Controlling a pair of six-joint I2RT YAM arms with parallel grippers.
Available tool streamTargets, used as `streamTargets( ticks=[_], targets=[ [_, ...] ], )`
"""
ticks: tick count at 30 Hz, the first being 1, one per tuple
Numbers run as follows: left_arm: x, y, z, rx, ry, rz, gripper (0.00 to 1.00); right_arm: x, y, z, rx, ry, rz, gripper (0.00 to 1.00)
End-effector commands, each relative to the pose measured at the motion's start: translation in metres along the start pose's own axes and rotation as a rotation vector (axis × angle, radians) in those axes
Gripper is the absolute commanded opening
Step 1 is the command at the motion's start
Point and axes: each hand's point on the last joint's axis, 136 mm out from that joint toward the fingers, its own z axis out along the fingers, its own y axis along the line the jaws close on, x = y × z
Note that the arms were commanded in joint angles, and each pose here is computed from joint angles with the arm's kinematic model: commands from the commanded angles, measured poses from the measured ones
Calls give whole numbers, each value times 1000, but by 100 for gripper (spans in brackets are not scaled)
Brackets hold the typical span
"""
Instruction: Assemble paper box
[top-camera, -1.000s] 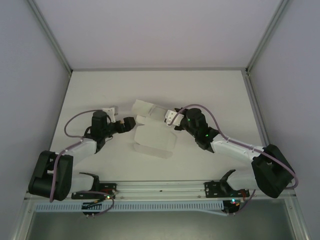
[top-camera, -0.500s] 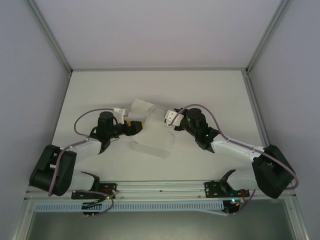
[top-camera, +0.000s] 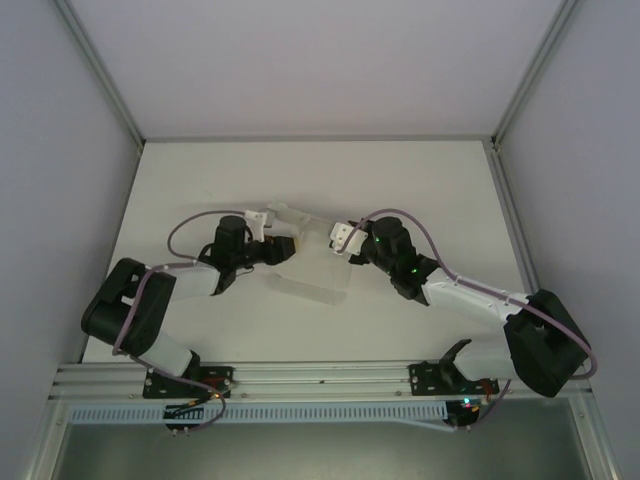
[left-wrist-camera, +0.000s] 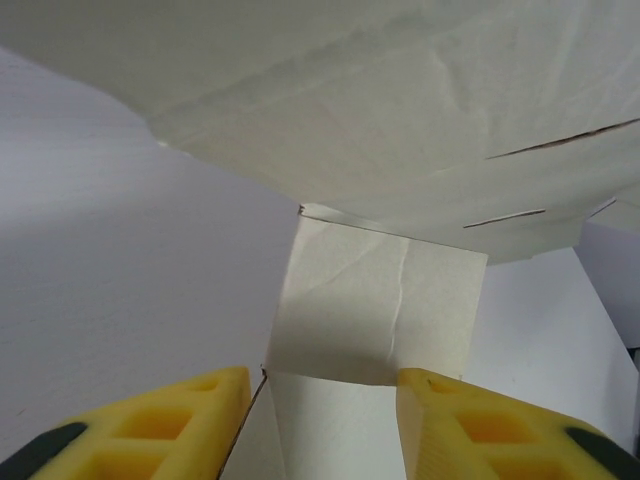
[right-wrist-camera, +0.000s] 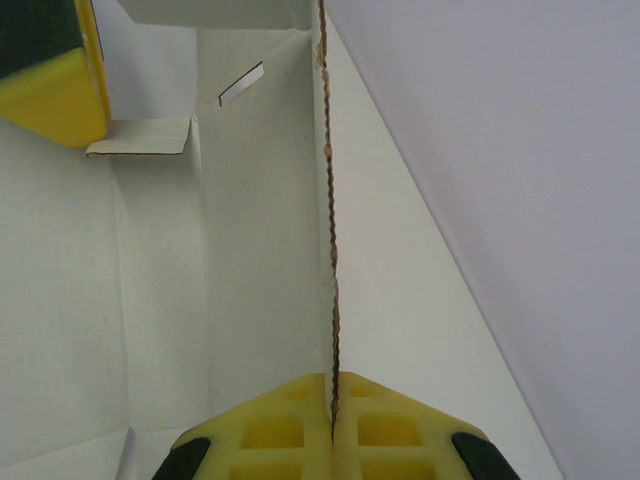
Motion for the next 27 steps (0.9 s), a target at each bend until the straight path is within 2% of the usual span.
streamTargets(
  ticks=[1, 6, 12, 14, 19, 24, 27],
  targets=[
    [-11, -7, 9, -10, -45, 19, 41, -21, -6, 0, -10, -64, 30, 0],
    [-11, -3, 11, -73, -58, 7, 41, -16, -3, 3, -17, -47, 29, 0],
    [-4, 4, 6, -134, -27, -28, 47, -9, -4, 7, -8, -11, 11, 0],
    [0, 5, 1, -147, -15, -34, 55, -5, -4, 9, -4, 12, 2, 0],
    [17, 27, -21, -293, 17, -36, 99, 8, -8, 16, 24, 84, -46, 0],
    [21, 29, -45, -364, 22, -23, 100, 13, -16, 22, 40, 141, -95, 0],
    [14, 28, -64, -411, -15, -11, 100, 11, -17, 24, 48, 147, -136, 0]
  ],
)
